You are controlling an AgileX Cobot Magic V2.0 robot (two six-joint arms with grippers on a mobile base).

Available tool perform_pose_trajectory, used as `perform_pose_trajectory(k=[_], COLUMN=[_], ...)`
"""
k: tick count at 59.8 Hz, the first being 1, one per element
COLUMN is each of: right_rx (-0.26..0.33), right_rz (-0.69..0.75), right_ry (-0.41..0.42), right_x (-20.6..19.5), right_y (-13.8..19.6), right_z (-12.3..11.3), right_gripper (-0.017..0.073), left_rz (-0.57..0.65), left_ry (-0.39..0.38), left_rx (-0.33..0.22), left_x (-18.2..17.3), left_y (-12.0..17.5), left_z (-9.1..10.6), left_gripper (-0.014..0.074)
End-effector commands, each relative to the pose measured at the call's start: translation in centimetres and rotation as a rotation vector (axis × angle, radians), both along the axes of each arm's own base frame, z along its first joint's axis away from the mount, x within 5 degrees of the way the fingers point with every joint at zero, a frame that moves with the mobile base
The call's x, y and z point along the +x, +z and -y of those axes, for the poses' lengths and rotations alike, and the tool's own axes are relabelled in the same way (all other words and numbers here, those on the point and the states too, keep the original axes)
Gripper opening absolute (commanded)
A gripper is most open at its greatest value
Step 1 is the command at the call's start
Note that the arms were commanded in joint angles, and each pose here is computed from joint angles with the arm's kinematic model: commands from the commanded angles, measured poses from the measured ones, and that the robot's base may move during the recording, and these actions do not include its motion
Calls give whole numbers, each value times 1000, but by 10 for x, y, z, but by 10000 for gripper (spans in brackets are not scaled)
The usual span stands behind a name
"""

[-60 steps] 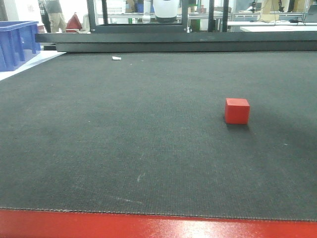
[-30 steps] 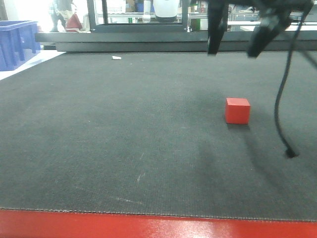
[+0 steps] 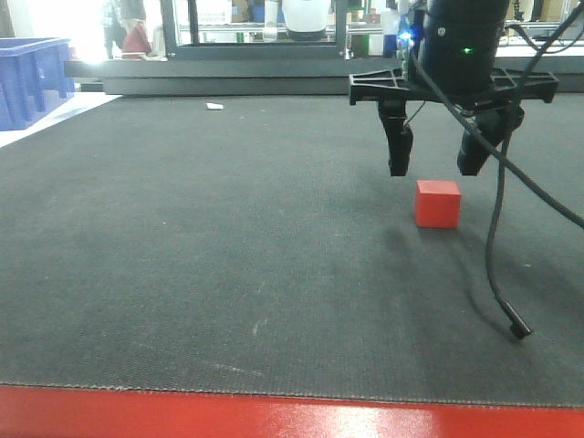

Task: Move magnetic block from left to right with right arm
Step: 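Lower the open right gripper over the red cube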

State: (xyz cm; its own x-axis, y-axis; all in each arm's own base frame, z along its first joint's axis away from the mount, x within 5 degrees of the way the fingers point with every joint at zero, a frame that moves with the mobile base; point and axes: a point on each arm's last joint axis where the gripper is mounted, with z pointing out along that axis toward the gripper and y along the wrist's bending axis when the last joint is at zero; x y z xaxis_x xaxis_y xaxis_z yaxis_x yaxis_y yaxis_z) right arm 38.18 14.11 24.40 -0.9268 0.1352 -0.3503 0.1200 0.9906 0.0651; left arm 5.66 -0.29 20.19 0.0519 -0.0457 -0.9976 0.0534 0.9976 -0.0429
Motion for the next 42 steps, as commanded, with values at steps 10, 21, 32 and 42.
perform_pose_trajectory(k=[10, 21, 32, 42], right_rx=[29, 43, 43, 29], right_rz=[60, 28, 27, 31], right_ry=[-20, -25, -22, 8], right_x=[6, 8, 8, 8], right_y=[16, 6, 5, 6], right_z=[6, 3, 3, 5], right_gripper=[519, 494, 318, 256], left_rz=[96, 96, 96, 96], left_ry=[-1, -1, -1, -1], left_rx=[-9, -9, -9, -9], left_x=[-2, -2, -2, -2], left_y=[6, 6, 6, 6], left_z=[0, 0, 0, 0], left_gripper=[-115, -116, -116, -116])
